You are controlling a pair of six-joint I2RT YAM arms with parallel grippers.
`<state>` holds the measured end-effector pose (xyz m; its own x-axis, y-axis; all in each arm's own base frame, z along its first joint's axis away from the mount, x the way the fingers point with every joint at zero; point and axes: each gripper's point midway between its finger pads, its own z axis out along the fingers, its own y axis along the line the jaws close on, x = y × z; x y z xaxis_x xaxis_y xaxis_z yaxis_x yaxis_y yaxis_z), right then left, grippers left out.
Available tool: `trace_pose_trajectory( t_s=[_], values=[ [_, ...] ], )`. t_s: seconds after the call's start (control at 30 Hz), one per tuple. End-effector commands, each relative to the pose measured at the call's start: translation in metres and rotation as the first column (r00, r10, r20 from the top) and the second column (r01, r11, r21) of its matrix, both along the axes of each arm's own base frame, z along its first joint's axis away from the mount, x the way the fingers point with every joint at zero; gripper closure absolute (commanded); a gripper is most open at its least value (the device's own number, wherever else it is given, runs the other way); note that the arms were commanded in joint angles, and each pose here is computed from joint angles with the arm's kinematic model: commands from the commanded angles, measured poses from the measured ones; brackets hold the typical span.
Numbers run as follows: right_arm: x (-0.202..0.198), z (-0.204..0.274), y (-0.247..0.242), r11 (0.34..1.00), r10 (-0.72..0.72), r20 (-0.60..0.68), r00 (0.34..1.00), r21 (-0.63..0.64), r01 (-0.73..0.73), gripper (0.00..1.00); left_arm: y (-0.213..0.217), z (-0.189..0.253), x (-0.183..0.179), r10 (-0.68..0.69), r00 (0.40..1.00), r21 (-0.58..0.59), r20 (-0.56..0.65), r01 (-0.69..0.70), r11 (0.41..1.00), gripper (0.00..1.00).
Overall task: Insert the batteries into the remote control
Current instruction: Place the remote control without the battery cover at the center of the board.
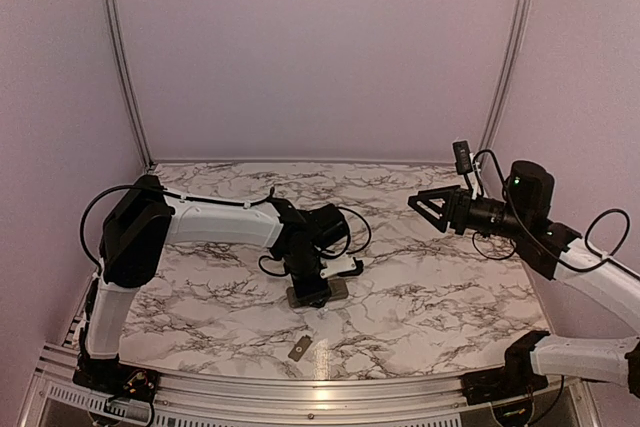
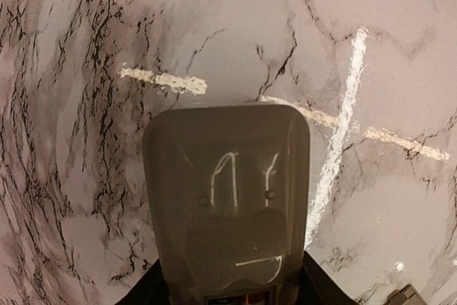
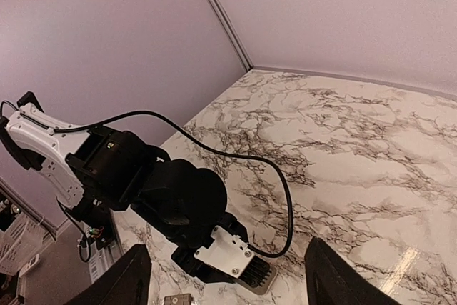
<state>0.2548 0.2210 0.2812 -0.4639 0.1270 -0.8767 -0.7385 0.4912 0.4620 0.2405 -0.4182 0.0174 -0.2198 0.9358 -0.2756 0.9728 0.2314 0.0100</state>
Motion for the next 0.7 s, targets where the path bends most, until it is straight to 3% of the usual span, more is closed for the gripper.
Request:
trace_pose_trajectory(
  t_s=[0.0,0.23,0.43,0.5,0.57,0.67],
  values=[
    [-0.003,0.000,0.000,1.000,0.011,0.012,1.000,-0.008,-0.011,0.28,0.014,-0.017,-0.014,-0.046,0.996,0.078,-0.076,0.052,0.996,0.45],
    [-0.002,0.000,0.001,1.000,0.020,0.012,1.000,-0.007,-0.020,0.28,0.012,-0.005,-0.006,-0.039,0.999,0.071,-0.035,0.042,0.997,0.25],
    [0.001,0.000,0.003,0.999,0.021,0.027,0.999,-0.027,-0.020,0.27,0.009,0.038,0.013,0.005,0.998,0.006,0.067,-0.005,1.000,0.21],
    [0.006,0.002,0.001,0.999,-0.001,0.038,0.999,-0.035,0.002,0.22,0.007,0.065,0.017,0.024,0.993,-0.055,0.115,-0.017,0.998,0.21],
    [0.014,0.007,0.001,0.998,-0.037,0.057,0.998,-0.039,0.039,0.03,0.008,0.093,0.023,0.063,0.981,-0.127,0.181,-0.040,0.991,0.22],
    [0.020,0.014,0.007,0.998,-0.049,0.096,0.994,-0.043,0.053,0.01,0.013,0.122,0.019,0.132,0.970,-0.235,0.203,-0.083,0.968,0.22]
  ],
)
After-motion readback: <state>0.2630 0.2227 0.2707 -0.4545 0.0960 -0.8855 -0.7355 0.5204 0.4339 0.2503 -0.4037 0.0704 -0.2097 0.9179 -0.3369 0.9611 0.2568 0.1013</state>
